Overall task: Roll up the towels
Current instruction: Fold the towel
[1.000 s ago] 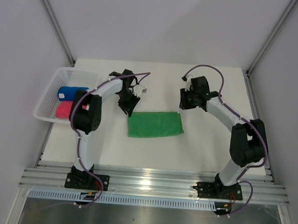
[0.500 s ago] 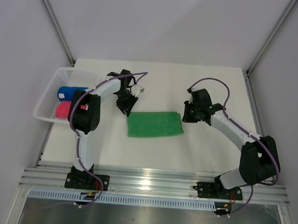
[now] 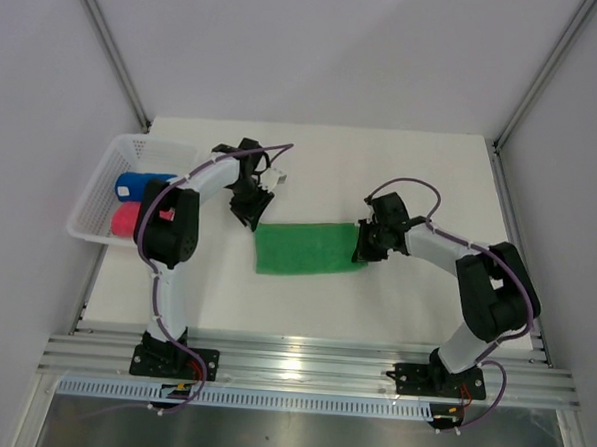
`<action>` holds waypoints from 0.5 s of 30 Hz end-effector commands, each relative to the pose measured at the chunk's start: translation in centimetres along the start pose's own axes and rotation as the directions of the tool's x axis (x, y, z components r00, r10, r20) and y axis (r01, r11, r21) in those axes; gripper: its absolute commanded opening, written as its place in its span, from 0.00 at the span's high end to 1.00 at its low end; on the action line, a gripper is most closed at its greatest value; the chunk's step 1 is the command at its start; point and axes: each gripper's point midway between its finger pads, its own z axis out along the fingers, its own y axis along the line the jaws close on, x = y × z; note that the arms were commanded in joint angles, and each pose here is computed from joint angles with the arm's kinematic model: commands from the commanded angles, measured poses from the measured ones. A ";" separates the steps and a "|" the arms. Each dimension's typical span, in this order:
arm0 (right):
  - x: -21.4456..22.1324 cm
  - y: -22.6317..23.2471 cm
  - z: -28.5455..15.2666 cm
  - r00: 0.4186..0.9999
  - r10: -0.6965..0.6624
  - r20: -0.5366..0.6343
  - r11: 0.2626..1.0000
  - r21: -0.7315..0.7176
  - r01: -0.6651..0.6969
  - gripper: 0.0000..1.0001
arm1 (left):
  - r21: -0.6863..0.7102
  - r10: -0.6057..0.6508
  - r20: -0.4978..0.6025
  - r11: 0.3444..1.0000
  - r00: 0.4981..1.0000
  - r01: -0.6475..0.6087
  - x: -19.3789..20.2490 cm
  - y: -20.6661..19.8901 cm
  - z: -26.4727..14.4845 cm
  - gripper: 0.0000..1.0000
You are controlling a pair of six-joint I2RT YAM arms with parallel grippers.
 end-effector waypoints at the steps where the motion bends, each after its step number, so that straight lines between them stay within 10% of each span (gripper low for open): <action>1: -0.1 -1.4 1.5 0.999 0.045 0.000 0.998 0.034 -0.045 1.00 | -0.011 -0.014 0.091 1.000 0.996 0.015 -0.9 -0.2 -3.2 0.65; 15: -18.5 -2.8 6.8 0.974 -0.220 0.058 0.969 0.126 0.212 0.98 | 0.068 0.092 0.151 0.992 0.984 -0.103 0.7 -2.8 -7.3 0.52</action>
